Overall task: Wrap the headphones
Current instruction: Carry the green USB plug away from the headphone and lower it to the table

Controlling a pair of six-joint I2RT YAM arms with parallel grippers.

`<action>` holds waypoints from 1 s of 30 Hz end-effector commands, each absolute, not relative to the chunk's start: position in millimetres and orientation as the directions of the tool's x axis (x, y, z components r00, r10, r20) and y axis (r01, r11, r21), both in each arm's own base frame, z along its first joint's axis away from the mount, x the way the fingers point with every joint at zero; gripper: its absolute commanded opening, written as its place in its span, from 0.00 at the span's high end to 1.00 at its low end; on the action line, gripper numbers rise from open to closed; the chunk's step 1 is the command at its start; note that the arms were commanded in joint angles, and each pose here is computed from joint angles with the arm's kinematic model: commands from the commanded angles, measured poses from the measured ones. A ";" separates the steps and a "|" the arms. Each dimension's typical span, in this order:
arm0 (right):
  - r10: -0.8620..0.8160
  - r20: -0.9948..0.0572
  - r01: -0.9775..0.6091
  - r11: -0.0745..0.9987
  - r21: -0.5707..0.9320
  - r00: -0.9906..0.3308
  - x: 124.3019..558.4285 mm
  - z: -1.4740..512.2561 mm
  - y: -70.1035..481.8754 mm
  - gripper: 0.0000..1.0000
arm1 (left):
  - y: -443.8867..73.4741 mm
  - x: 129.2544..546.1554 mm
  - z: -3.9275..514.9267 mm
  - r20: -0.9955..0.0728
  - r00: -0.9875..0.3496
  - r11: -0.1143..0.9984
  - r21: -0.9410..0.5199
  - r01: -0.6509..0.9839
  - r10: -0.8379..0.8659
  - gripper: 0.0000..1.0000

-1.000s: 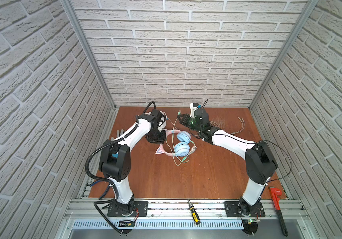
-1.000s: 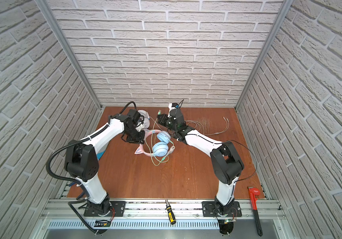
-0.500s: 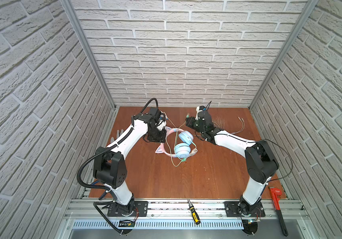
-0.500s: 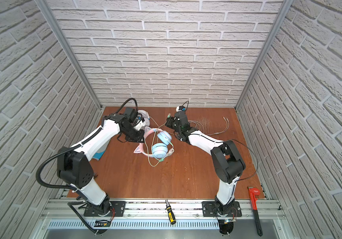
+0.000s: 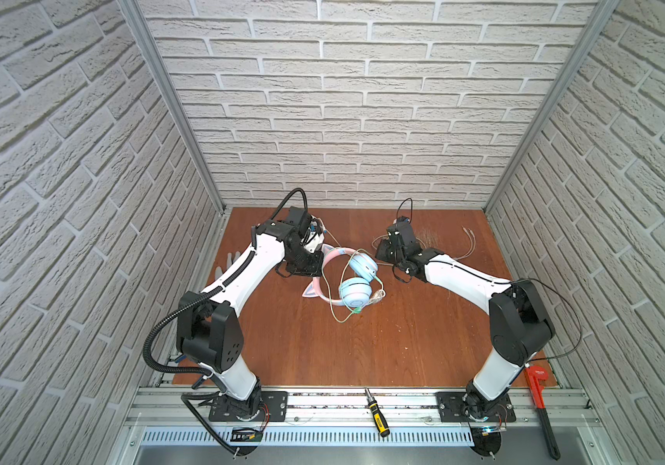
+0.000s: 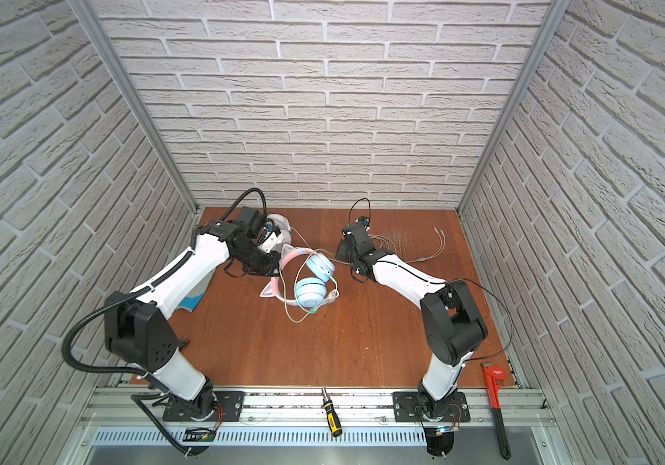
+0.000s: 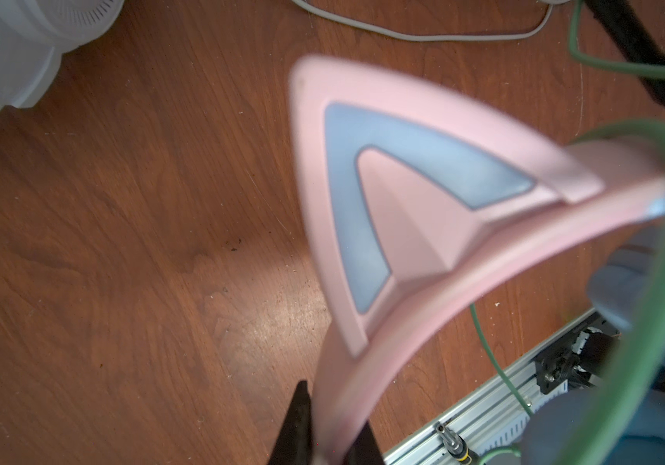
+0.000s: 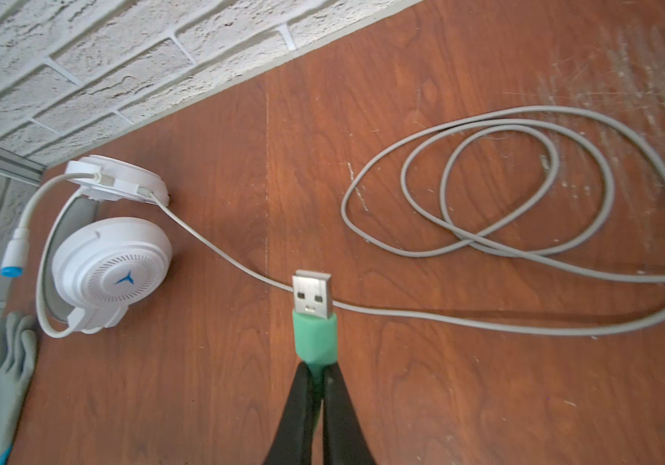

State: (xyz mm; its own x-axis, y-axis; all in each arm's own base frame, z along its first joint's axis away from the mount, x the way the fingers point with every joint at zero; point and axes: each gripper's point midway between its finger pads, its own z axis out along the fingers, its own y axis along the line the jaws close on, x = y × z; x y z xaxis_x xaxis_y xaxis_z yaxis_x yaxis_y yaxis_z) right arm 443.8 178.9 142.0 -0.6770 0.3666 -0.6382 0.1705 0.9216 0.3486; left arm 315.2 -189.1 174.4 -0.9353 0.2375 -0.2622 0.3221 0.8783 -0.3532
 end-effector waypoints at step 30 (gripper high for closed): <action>0.238 -0.394 0.319 0.936 -0.152 -0.888 308.1 73.1 73.7 0.95 | -158.7 331.1 220.2 -0.342 -0.937 0.848 -0.477 0.232 0.064 1.00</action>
State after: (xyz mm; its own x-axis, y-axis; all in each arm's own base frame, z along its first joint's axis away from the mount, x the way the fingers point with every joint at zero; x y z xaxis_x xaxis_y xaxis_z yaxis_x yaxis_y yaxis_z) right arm 326.8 94.0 72.4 -0.8731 0.2507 -0.4181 0.3048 0.9501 -0.0669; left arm 325.5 -154.1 188.5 -0.9596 0.1092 -0.2594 0.2122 0.8861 -0.4120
